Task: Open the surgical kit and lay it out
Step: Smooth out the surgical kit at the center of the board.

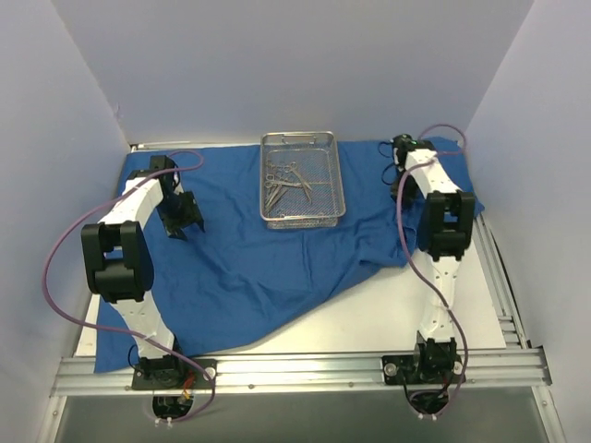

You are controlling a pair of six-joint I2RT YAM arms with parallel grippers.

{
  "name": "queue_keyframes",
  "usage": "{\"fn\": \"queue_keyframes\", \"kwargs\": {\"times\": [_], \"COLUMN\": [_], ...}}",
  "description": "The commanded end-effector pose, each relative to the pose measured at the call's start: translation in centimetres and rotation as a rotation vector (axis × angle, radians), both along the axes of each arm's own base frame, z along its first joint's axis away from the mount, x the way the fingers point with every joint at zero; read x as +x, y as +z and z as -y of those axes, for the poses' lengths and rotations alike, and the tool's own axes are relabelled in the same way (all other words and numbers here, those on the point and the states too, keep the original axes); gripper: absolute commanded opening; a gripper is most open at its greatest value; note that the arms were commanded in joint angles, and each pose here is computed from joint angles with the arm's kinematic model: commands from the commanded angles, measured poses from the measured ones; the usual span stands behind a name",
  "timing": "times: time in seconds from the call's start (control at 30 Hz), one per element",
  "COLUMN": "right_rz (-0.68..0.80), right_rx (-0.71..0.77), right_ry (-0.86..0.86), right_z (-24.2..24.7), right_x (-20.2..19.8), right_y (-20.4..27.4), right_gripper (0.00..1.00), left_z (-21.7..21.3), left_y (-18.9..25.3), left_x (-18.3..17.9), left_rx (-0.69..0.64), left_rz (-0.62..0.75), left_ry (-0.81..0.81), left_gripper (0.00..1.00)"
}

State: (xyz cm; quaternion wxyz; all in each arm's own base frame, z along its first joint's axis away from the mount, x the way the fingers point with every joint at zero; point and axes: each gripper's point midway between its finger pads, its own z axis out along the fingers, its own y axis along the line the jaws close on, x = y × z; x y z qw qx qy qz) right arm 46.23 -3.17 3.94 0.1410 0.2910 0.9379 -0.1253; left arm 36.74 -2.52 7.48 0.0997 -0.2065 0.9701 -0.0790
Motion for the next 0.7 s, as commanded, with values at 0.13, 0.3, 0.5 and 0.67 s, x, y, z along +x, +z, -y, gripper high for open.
{"fn": "queue_keyframes", "kwargs": {"times": [0.13,0.3,0.5,0.67], "right_rz": [0.178,0.205,0.114,0.156], "right_rx": [0.101,0.163,0.127,0.170], "right_ry": [0.114,0.198,0.154,0.073], "right_z": [-4.9,-5.9,-3.6,-0.3], "right_x": [5.7,7.4,1.6,-4.5], "right_y": [3.4,2.9,3.6,7.4], "right_gripper": [0.06,0.29,0.56,0.57], "left_z": [-0.9,-1.0,-1.2,-0.9], "left_y": [1.8,1.9,2.4,2.5], "left_x": [0.4,0.1,0.1,0.0], "left_rx": [0.022,0.027,0.037,0.023], "left_rz": [0.038,0.027,0.032,0.035], "left_ry": [0.001,-0.002,-0.006,-0.008], "left_gripper": [0.64,0.64,0.64,0.64]}}
